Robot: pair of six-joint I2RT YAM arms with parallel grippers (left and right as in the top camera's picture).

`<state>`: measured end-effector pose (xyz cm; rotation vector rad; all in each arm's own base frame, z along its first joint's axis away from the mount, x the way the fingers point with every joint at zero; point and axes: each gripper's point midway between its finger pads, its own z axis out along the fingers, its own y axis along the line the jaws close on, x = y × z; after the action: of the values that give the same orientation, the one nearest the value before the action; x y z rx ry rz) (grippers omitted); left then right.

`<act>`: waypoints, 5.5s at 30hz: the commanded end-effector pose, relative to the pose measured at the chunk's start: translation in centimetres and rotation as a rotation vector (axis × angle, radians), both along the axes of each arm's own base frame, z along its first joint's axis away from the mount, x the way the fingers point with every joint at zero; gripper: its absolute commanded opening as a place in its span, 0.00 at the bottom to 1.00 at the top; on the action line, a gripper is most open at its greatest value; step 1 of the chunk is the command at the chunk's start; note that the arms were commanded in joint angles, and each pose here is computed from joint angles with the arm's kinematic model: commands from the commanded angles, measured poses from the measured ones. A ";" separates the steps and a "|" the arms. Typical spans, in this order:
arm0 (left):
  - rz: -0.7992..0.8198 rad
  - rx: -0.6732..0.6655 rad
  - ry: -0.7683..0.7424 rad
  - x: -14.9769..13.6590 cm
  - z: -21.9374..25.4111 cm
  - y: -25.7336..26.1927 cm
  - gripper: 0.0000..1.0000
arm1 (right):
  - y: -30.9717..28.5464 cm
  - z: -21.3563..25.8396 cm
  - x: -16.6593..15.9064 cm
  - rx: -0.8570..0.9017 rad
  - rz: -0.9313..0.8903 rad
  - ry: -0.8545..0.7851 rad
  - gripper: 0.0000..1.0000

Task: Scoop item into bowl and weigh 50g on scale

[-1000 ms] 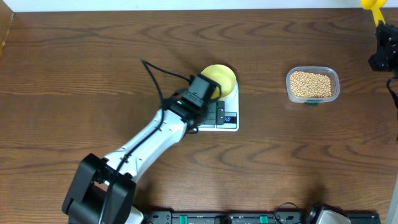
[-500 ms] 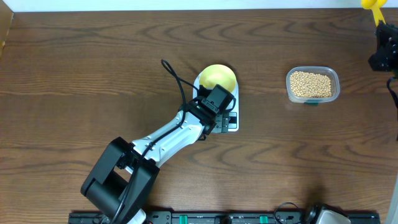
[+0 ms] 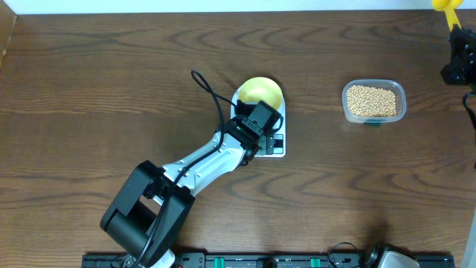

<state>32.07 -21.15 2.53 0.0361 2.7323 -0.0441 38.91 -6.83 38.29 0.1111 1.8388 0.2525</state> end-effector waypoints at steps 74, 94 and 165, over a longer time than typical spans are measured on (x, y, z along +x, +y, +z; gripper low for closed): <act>0.027 -0.022 0.068 -0.8 -0.7 0.7 0.98 | 0.1 0.7 -0.3 -0.014 0.005 -0.010 0.01; 0.031 0.030 0.128 -1.6 -3.5 1.4 0.98 | 0.1 0.7 -0.4 -0.013 0.005 -0.007 0.01; 0.060 0.100 -0.002 -4.8 9.0 7.1 0.98 | -2.5 -3.8 -1.5 0.184 -0.221 0.193 0.01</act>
<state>27.23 -14.47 11.64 -0.0159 2.7338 0.0819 37.24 -8.97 33.70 0.4605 1.9955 0.2609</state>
